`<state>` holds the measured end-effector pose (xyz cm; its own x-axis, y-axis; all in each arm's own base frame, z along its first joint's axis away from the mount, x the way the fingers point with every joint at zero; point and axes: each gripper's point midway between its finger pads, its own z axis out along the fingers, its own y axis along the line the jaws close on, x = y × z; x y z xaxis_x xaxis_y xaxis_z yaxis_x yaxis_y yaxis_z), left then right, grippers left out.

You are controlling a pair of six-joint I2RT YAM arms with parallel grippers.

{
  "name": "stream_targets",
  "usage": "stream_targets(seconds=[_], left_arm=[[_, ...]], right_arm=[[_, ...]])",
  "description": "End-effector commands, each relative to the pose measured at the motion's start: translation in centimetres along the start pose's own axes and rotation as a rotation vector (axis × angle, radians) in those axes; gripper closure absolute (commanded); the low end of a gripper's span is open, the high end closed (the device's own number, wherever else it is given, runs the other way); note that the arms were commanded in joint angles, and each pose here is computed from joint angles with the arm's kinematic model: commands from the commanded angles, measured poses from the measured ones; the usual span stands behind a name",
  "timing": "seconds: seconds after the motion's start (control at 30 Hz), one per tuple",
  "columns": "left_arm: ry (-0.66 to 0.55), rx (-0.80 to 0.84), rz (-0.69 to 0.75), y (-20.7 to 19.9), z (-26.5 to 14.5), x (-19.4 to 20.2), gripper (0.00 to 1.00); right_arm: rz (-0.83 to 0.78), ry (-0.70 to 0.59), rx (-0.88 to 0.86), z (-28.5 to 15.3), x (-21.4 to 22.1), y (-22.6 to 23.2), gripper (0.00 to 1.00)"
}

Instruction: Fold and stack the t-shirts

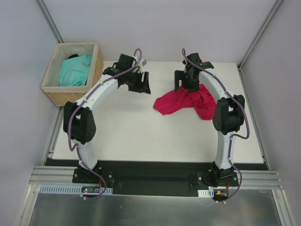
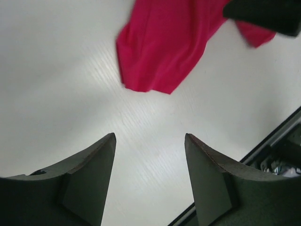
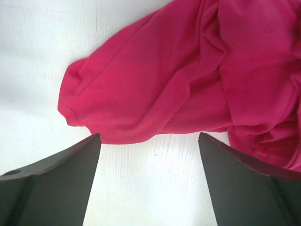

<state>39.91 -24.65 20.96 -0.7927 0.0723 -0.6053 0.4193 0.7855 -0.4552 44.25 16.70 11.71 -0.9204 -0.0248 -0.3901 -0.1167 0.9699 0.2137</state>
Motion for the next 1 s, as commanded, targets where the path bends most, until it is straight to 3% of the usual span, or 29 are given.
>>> stream_targets(seconds=[0.0, 0.1, 0.23, 0.4, 0.47, 0.7, 0.77, 0.97], left_arm=[[0.139, 0.198, 0.088, -4.3, 2.3, 3.2, 0.40], [0.162, 0.315, 0.139, -6.6, 3.0, 3.2, 0.38], [0.206, 0.375, 0.175, -8.2, 4.3, 4.5, 0.38], [0.294, 0.397, 0.122, -8.0, 6.4, 7.0, 0.36], [0.315, 0.356, 0.105, -7.4, 7.8, 7.5, 0.36], [0.336, 0.060, 0.178, -2.3, 12.2, 8.2, 0.37], [0.321, 0.002, 0.211, -1.3, 13.0, 7.8, 0.39], [0.194, -0.021, 0.244, -2.3, 13.2, 3.8, 0.40]], right_arm=[[0.002, -0.189, 0.067, -5.7, -4.1, -0.7, 0.09], [0.016, -0.284, 0.134, -8.3, -5.6, -2.0, 0.06], [0.090, -0.371, 0.411, -12.4, -6.9, -6.5, 0.02], [0.122, -0.381, 0.742, -16.2, -5.8, -11.6, 0.00], [0.136, -0.367, 0.758, -15.7, -5.0, -12.4, 0.04], [0.079, -0.294, 0.273, -9.1, -2.6, -7.9, 0.04], [0.073, -0.347, 0.197, -9.5, -3.3, -7.4, 0.04], [0.009, -0.319, 0.033, -7.8, -1.3, -7.3, 0.04]])
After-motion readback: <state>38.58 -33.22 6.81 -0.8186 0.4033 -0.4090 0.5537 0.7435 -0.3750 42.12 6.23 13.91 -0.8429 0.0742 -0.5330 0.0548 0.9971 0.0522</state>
